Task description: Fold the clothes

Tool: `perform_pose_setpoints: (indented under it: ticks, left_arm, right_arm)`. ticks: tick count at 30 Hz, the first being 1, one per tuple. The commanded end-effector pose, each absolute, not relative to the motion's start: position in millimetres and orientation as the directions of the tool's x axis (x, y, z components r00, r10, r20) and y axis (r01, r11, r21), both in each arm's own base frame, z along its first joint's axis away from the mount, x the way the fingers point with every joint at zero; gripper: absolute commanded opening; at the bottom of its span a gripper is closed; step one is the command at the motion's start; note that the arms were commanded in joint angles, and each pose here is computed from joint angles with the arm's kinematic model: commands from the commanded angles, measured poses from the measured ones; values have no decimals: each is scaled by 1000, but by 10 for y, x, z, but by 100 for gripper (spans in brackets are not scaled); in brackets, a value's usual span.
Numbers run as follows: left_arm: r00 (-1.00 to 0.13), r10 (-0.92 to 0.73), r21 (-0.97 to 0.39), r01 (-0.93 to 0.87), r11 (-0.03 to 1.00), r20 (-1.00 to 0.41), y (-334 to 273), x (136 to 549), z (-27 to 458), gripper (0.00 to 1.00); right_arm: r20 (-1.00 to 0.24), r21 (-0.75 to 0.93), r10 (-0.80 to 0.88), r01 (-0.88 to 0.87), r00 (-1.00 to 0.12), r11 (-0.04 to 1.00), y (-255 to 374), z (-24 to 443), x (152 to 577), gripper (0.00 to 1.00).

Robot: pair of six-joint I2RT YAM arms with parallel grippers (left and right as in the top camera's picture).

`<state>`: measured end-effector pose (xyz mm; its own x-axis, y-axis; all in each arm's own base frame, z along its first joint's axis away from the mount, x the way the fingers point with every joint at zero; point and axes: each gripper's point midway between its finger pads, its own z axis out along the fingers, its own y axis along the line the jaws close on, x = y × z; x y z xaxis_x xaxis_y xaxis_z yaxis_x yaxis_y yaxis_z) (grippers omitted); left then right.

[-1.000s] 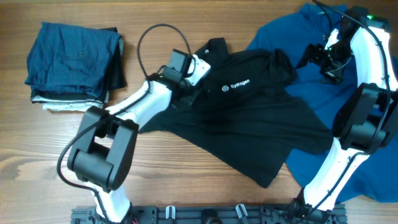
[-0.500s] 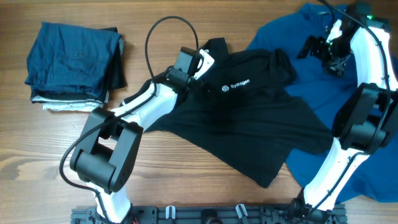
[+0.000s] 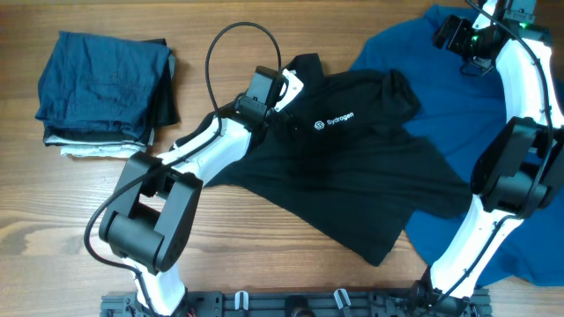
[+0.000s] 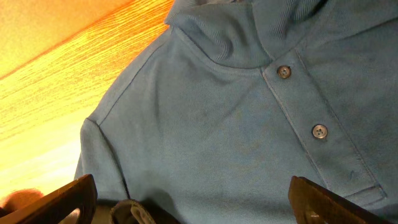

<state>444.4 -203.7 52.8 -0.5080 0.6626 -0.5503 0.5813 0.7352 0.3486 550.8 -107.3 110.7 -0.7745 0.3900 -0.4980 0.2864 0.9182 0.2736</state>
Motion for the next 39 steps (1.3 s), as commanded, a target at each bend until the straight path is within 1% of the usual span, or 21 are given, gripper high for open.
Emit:
perform_pose_setpoints:
  ticks: [1, 4, 8, 11, 13, 15, 16, 18, 19, 21, 23, 24, 25, 26, 27, 33, 34, 35, 37, 39]
  left_arm:
    - [-521, 640, 380, 524, 762, -565, -1926, 4544, 594, 65]
    - [-517, 627, 418, 470, 777, -583, -1838, 4647, 675, 66]
    - [-540, 582, 394, 432, 811, -607, -1776, 4691, 692, 68]
    - [-572, 512, 281, 445, 850, -642, -1829, 4667, 636, 69]
    - [-569, 503, 197, 513, 835, -650, -1945, 4608, 576, 69]
    - [-575, 497, 157, 539, 827, -650, -1974, 4579, 534, 68]
    - [-577, 495, 146, 545, 826, -649, -1977, 4573, 523, 66]
    - [-579, 496, 143, 547, 825, -647, -1977, 4568, 506, 57]
    - [-579, 496, 143, 547, 825, -647, -1977, 4568, 504, 54]
    - [-580, 497, 143, 547, 825, -646, -1976, 4567, 497, 49]
    - [-580, 497, 142, 547, 825, -645, -1976, 4566, 496, 42]
    - [-580, 497, 142, 547, 825, -645, -1977, 4566, 496, 41]
    - [-580, 497, 142, 547, 825, -645, -1977, 4566, 496, 42]
    - [-580, 497, 142, 547, 825, -645, -1977, 4566, 496, 52]
    - [-581, 497, 142, 547, 825, -644, -1975, 4565, 491, 56]
    - [-601, 504, 136, 551, 824, -620, -1963, 4551, 323, 55]
    - [-602, 505, 136, 551, 823, -618, -1963, 4550, 302, 54]
    - [-599, 504, 137, 550, 824, -622, -1968, 4561, 310, 49]
    - [-583, 497, 142, 547, 825, -643, -1987, 4607, 356, 29]
    - [-572, 471, 136, 530, 837, -671, -2010, 4668, 421, 12]
  right_arm:
    - [-513, 267, 387, 286, -766, 920, -1082, 1173, 5512, 100]
    - [-513, 267, 387, 286, -766, 920, -1082, 1173, 5512, 100]
    - [-513, 267, 387, 286, -766, 920, -1082, 1173, 5512, 99]
    - [-513, 266, 387, 286, -766, 920, -1082, 1173, 5512, 100]
    - [-513, 267, 387, 286, -766, 920, -1082, 1173, 5512, 100]
    - [-513, 267, 387, 286, -766, 920, -1082, 1173, 5512, 99]
    - [-513, 267, 387, 286, -766, 920, -1082, 1173, 5512, 99]
    - [-513, 267, 387, 286, -766, 920, -1082, 1173, 5512, 99]
    - [-513, 266, 387, 286, -766, 920, -1082, 1173, 5512, 99]
    - [-513, 267, 387, 286, -766, 920, -1082, 1173, 5512, 100]
    - [-513, 266, 387, 286, -766, 920, -1082, 1173, 5512, 100]
    - [-513, 267, 387, 286, -766, 920, -1082, 1173, 5512, 99]
    - [-513, 267, 387, 286, -766, 920, -1082, 1173, 5512, 99]
    - [-513, 267, 387, 286, -766, 920, -1082, 1173, 5512, 99]
    - [-513, 267, 387, 286, -766, 920, -1082, 1173, 5512, 99]
    - [-513, 267, 387, 286, -766, 920, -1082, 1173, 5512, 99]
    - [-513, 267, 387, 286, -766, 920, -1082, 1173, 5512, 99]
    - [-513, 267, 387, 286, -766, 920, -1082, 1173, 5512, 99]
    - [-513, 267, 387, 286, -766, 920, -1082, 1173, 5512, 99]
    - [-513, 267, 387, 286, -766, 920, -1082, 1173, 5512, 100]
